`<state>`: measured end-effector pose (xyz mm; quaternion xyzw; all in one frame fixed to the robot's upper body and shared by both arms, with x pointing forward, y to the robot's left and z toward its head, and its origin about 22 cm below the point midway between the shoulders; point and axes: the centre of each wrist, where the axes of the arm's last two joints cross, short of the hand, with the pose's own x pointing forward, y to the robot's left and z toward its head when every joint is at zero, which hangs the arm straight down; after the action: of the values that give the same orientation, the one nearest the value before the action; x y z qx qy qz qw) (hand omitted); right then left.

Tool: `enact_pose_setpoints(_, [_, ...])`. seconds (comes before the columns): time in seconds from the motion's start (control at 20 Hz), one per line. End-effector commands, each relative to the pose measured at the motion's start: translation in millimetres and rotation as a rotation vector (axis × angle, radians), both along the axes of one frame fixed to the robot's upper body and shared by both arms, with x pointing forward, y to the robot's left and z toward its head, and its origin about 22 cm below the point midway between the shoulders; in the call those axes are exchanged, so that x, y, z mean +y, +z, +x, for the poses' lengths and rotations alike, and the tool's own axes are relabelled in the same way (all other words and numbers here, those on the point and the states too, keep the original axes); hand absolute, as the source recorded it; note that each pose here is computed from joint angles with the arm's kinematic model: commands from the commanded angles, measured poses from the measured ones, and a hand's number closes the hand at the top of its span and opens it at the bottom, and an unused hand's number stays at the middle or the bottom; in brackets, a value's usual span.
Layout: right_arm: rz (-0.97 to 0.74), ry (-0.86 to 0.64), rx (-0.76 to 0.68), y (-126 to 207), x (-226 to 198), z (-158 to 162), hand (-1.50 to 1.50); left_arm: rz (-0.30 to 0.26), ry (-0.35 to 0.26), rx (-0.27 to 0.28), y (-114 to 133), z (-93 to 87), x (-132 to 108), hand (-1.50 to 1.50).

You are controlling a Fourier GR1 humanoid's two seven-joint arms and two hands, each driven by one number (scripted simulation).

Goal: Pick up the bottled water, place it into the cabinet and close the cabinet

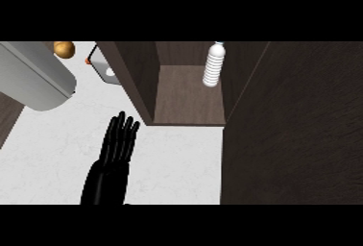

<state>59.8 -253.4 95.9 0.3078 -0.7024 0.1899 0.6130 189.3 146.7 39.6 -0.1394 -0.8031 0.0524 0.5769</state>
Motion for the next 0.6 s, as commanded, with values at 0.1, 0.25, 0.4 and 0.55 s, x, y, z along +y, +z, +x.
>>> enact_pose_setpoints(0.1, [-0.143, 0.034, -0.184, 59.1, 24.8, -5.8, 1.5, 0.002, 0.018, -0.006, 2.1, -15.3, 26.7, -1.5])
enact_pose_setpoints(0.25, [-0.12, 0.062, -0.164, 58.4, 38.7, -6.6, 1.5, -0.012, 0.055, -0.02, 4.7, -22.3, 31.7, -1.5])
enact_pose_setpoints(0.4, [-0.114, 0.077, -0.169, 62.3, 48.5, -6.3, 1.5, -0.014, 0.076, -0.018, 6.6, -20.8, 41.8, -1.5])
enact_pose_setpoints(0.55, [-0.129, 0.11, -0.207, 61.1, 61.1, 0.5, 1.5, -0.012, 0.078, -0.02, 7.4, -26.5, 48.0, -1.5])
